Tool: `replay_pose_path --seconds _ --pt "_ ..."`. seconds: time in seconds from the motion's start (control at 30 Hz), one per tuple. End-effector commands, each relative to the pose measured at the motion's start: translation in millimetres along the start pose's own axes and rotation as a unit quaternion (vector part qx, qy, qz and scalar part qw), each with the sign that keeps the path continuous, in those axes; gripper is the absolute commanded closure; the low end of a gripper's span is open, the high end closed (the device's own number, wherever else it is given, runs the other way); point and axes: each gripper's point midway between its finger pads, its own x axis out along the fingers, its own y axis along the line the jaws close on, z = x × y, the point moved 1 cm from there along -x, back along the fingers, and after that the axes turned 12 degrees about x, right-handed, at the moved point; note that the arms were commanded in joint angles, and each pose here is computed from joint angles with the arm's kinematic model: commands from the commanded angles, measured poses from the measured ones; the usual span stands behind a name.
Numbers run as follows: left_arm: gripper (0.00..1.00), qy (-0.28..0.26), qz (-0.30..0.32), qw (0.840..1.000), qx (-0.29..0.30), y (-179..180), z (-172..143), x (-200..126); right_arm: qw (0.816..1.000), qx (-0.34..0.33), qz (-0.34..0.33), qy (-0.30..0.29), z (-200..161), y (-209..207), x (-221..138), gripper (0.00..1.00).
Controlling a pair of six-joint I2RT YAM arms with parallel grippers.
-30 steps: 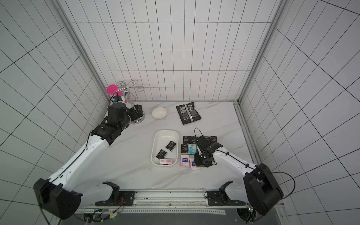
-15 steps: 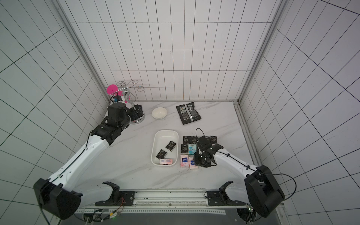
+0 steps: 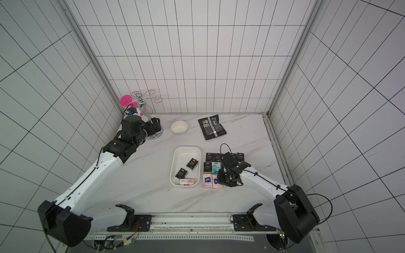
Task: Take the pocket tissues out of the storage box
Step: Adjust the pocket tissues at the center of the board.
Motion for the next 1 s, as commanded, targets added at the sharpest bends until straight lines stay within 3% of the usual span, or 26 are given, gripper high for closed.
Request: replay_pose_path --seconds 0.0,0.3,0.63,0.83,0.97 --pt "0.01 -0.006 0.002 1.000 0.002 1.3 1.0 -0.3 1.000 0.016 -0.008 -0.018 5.0 -6.3 0.1 0.73" --pt "0.01 -0.007 0.003 1.000 0.001 1.5 1.1 -0.5 1.000 0.008 -0.002 -0.018 3.1 -2.8 -13.6 0.66" --pt "0.01 -0.007 -0.001 1.000 -0.002 -0.7 2.7 -0.5 0.995 -0.061 -0.020 -0.080 20.0 7.1 -72.7 0.58" --pt "0.01 -0.003 0.003 1.000 0.002 -0.7 1.3 1.5 0.988 -0.096 0.028 -0.114 35.6 74.3 -95.4 0.57" --pt "0.01 -0.002 0.003 1.000 0.005 -1.4 2.6 0.9 0.984 -0.120 0.057 -0.121 30.2 134.4 -90.3 0.56"
